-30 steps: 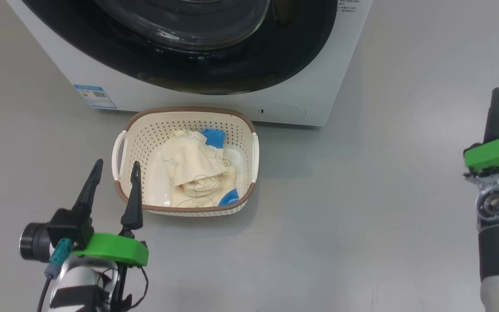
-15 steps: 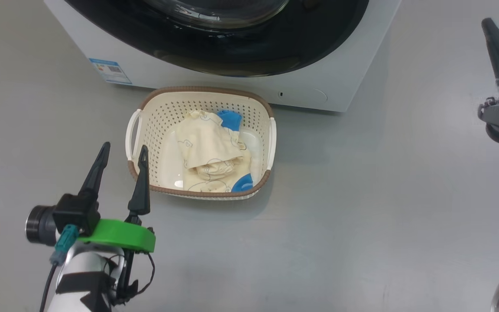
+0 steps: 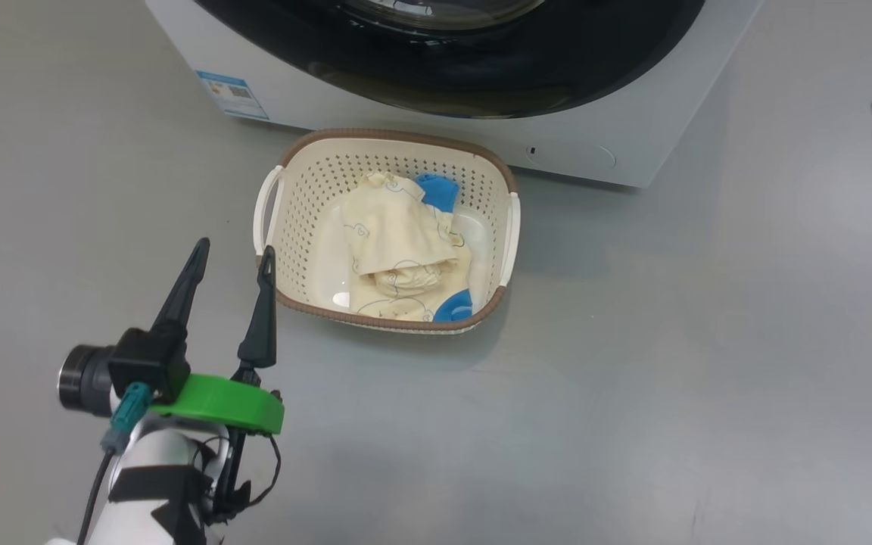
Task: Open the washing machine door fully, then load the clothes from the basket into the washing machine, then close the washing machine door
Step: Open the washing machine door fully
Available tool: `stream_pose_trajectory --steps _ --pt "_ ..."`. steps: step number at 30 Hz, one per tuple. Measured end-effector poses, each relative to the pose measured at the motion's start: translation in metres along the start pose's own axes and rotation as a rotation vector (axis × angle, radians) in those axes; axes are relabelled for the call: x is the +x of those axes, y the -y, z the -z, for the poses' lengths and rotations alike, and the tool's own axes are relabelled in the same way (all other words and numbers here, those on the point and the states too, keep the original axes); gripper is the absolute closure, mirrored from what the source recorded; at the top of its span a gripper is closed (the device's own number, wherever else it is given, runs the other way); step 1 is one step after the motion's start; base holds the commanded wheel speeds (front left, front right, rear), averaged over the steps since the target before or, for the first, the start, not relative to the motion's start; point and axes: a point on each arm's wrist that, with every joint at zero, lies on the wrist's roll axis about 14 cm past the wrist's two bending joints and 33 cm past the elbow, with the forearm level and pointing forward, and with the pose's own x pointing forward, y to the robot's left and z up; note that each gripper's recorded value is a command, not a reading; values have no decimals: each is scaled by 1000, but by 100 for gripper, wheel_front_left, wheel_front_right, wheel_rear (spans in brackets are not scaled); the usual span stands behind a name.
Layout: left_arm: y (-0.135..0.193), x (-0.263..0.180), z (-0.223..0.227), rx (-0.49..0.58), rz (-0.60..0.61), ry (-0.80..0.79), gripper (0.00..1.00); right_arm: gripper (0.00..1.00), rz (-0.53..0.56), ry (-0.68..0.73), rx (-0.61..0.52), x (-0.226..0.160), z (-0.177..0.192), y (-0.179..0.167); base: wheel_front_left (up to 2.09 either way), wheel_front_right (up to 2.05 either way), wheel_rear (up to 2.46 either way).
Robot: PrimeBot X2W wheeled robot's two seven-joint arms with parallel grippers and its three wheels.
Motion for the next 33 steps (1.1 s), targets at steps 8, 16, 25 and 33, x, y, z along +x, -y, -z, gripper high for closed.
stream_pose_trajectory --steps 8,16,25,33 --pt "-6 -1 0 13 -12 -5 0 100 28 -96 -77 33 21 -6 0 0 0" --pt "-11 -7 3 11 -25 -19 0 100 33 -185 -155 63 46 -19 0 0 0" --pt "-5 -11 9 -3 -18 -37 0 100 62 -233 -200 78 58 -17 0 0 0" --pt "-6 -8 8 -4 -24 -36 0 100 77 -306 -216 79 68 -15 0 0 0"
